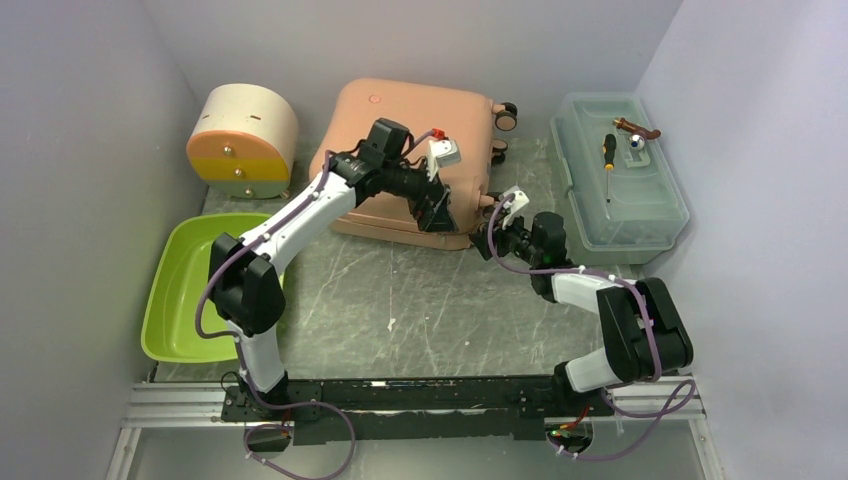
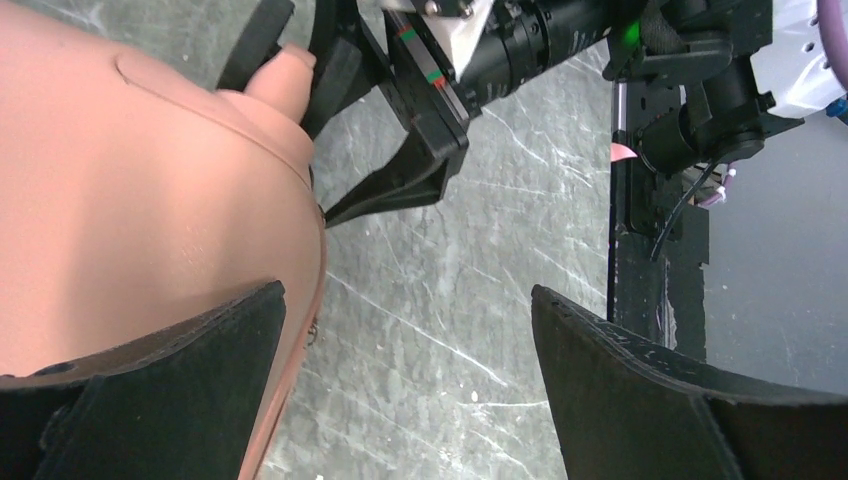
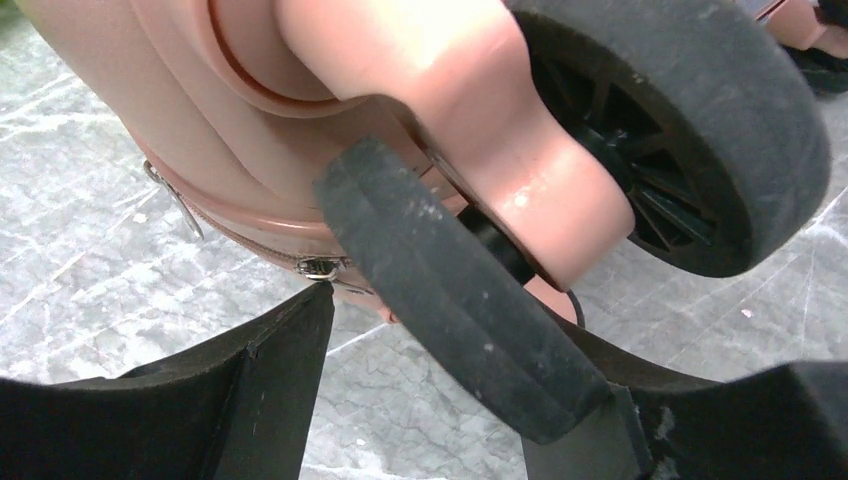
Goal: Open, take out, and arrange the luggage
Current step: Pick up the zipper from the luggage.
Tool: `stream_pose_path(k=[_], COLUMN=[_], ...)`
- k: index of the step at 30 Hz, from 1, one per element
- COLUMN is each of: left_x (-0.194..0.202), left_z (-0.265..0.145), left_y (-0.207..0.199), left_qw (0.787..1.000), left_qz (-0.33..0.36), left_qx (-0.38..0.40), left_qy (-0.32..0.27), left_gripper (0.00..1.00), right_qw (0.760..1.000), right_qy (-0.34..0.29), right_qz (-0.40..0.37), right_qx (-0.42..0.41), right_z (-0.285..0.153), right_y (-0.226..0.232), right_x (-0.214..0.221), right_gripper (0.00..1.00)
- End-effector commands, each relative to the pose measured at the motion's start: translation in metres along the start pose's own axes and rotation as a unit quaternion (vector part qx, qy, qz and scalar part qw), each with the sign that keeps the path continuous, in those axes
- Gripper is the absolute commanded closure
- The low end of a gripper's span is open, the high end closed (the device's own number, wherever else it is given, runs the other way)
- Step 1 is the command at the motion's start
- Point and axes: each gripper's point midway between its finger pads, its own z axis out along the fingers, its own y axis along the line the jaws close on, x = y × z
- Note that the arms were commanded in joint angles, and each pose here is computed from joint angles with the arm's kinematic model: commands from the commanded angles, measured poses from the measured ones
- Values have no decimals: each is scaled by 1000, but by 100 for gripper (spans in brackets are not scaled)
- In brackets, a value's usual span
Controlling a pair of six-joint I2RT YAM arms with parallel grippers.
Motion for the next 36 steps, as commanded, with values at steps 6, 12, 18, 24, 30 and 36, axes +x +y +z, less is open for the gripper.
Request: stream_pose_path(k=[6, 12, 18, 24, 30, 36], left_x=[2, 22, 35, 43, 14, -9], left_z=[-22, -9, 9, 22, 2, -44], left_y=[-12, -26, -23, -21, -31, -32], left_qw=[1000, 997, 994, 992, 995, 998], left_qz=[10, -31, -56, -74, -27, 45], left_qx=[-1, 65, 90, 98, 94, 42], left_qy=[-25, -29, -29, -23, -30, -29], left_gripper=[0, 1, 0, 1, 1, 0], right_qw=[992, 973, 967, 949, 956, 966], right_qy=[-50, -13, -23, -35, -56, -55], right_qz=[-80, -153, -130, -126, -175, -214], right_qx=[-84, -173, -218, -287, -228, -133], right_z=[-22, -49, -79, -93, -84, -51], right_y=[39, 52, 45, 66, 63, 56], right_x=[-52, -39, -31, -26, -29, -31], right_gripper=[38, 38, 38, 36, 37, 38])
